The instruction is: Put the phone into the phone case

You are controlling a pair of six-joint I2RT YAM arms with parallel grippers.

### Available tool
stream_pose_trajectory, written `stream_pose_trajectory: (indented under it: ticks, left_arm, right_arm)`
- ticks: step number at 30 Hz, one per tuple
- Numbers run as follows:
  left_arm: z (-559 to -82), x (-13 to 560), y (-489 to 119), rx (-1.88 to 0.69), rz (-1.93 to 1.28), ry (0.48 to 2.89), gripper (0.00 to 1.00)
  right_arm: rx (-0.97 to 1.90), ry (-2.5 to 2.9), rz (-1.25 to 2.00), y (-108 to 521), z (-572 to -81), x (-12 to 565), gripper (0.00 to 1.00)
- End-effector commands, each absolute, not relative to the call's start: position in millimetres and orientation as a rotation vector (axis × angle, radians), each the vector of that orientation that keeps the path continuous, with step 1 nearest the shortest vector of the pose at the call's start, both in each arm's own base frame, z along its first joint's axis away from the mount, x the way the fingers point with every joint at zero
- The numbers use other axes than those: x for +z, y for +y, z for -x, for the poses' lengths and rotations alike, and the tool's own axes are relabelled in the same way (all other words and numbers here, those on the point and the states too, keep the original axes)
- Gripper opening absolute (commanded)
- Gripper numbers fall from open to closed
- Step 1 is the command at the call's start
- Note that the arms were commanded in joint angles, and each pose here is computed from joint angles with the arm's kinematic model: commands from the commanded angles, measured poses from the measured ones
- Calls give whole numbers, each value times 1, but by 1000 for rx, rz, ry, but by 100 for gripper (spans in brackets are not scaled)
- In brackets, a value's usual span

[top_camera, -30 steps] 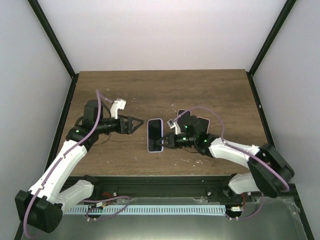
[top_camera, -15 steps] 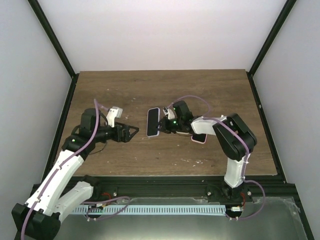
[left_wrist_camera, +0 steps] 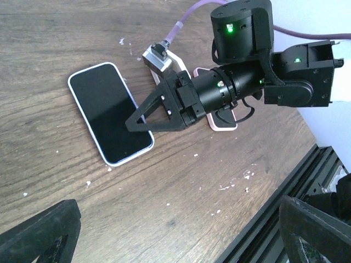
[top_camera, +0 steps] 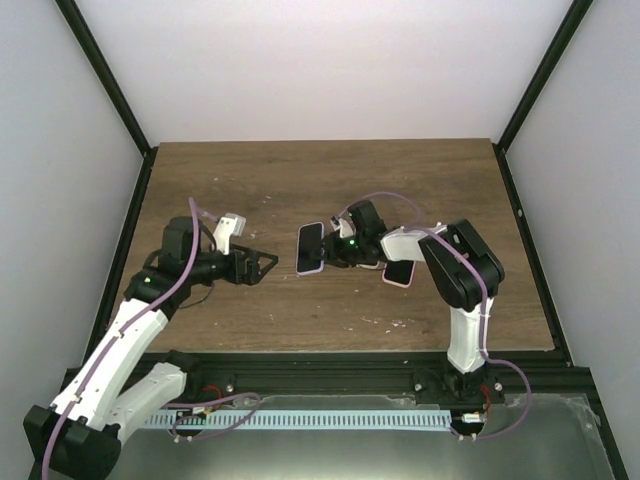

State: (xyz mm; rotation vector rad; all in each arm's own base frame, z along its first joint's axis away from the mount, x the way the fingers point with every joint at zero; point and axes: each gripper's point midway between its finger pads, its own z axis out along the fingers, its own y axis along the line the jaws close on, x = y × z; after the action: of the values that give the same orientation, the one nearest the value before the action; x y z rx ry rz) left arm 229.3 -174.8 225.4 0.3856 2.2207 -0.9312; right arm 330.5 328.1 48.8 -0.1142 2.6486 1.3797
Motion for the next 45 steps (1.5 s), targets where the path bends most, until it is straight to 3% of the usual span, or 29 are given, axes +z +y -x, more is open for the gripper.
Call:
stream_pose_trajectory:
  ticks: [1, 5, 13, 18, 33, 45]
  left_arm:
    - [-229, 221, -176, -928, -400, 2225, 100]
    - [-229, 221, -176, -933, -390, 2227, 100]
    - [-234, 229, -170, -905, -316, 2217, 100]
    - [-242, 243, -162, -869, -227, 2195, 100]
    - [-232, 300, -152, -883, -171, 2049, 100]
    - [-218, 334, -143, -894, -137, 1942, 100]
  right_arm:
    - [1341, 2622, 98, 321, -347, 61, 40]
    - [1323, 2607, 107, 316, -346, 72, 45]
    - [1258, 2543, 138, 302, -336, 113, 69]
    - [1203, 2485, 138, 285, -322, 143, 99]
    - [964, 2275, 112, 217, -276, 225, 100]
    - [981, 2128, 77, 193, -247, 295, 100]
